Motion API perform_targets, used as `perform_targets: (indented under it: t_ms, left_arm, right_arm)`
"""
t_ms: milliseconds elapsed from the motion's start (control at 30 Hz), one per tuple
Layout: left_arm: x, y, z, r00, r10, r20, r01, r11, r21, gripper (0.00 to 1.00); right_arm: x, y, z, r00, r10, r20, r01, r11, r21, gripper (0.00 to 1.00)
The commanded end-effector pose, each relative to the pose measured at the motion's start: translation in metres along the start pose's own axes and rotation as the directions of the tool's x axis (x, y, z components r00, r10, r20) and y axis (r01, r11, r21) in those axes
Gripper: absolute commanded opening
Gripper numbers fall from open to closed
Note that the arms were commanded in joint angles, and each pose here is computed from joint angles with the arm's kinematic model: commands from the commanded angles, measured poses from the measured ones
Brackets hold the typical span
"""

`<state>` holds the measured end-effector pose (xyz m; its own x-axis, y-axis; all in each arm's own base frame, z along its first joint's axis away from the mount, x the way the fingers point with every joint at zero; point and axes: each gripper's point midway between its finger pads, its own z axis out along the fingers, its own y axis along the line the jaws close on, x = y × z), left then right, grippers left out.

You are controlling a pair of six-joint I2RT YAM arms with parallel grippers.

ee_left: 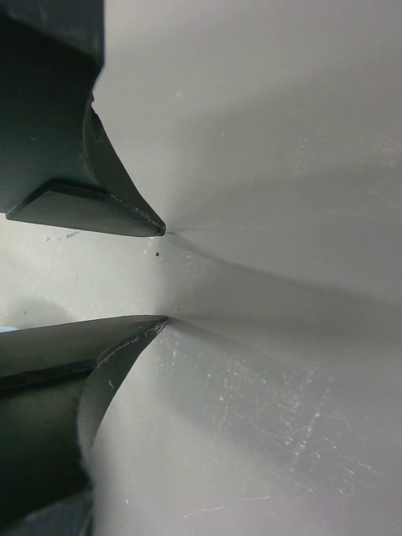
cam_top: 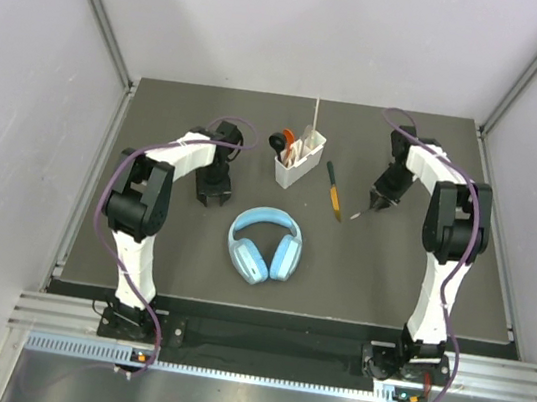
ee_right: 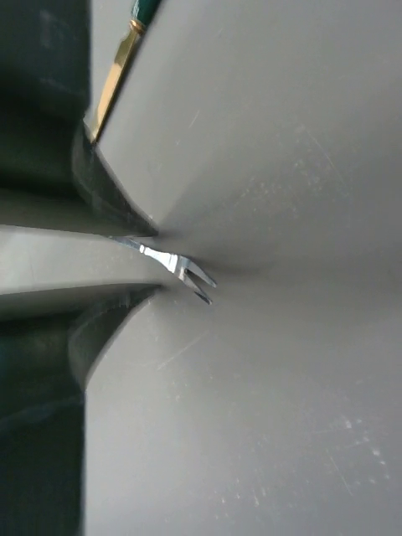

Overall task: Sort the eating utensils into containers
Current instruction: Pick up the knife at the center of the board.

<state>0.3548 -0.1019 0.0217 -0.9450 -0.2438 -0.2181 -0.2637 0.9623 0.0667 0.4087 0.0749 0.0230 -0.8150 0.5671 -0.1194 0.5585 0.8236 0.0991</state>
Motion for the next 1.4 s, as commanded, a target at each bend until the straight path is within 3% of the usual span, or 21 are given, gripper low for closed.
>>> perform_targets:
  t_ms: [0,67,167,533,600,767,1033,1367]
  left_arm:
    - [0.004,0.001,0.012,1.0,0.003,-0.019,-0.004,1.0,-0.022,0.48]
    - [0.006,0.002,0.013,1.0,0.004,-0.025,-0.005,1.0,-0.025,0.48]
    - [0.007,0.002,0.015,1.0,0.003,-0.027,-0.003,1.0,-0.023,0.48]
    - [0.006,0.0,0.015,1.0,-0.008,-0.024,0.007,1.0,-0.014,0.48]
    - [0.007,0.0,0.015,1.0,-0.009,-0.024,0.009,1.0,-0.012,0.48]
    - [0.01,0.002,0.015,1.0,-0.015,-0.025,0.015,1.0,-0.015,0.48]
    - [0.012,0.002,0.017,0.999,-0.016,-0.031,0.015,1.0,-0.015,0.48]
    - [0.005,-0.003,0.016,1.0,-0.003,-0.029,0.003,1.0,-0.01,0.48]
  right_arm:
    - [-0.001,-0.015,0.017,1.0,0.005,-0.011,-0.004,0.997,0.075,0.14]
    - [0.003,-0.019,0.02,1.0,0.006,-0.015,-0.005,0.997,0.082,0.05]
    - [0.01,-0.021,0.024,0.999,0.001,-0.042,0.003,0.996,0.089,0.02]
    - [0.02,-0.031,0.04,0.989,-0.08,-0.122,0.097,0.985,0.141,0.23]
    - [0.02,-0.03,0.041,0.988,-0.09,-0.125,0.107,0.985,0.139,0.02]
    - [0.021,-0.028,0.039,0.985,-0.117,-0.128,0.133,0.984,0.12,0.0]
    - [-0.004,-0.002,-0.018,0.967,-0.248,0.055,0.247,0.969,0.026,0.0]
    - [-0.013,0.072,-0.088,0.861,-0.443,0.249,0.48,0.87,-0.112,0.0]
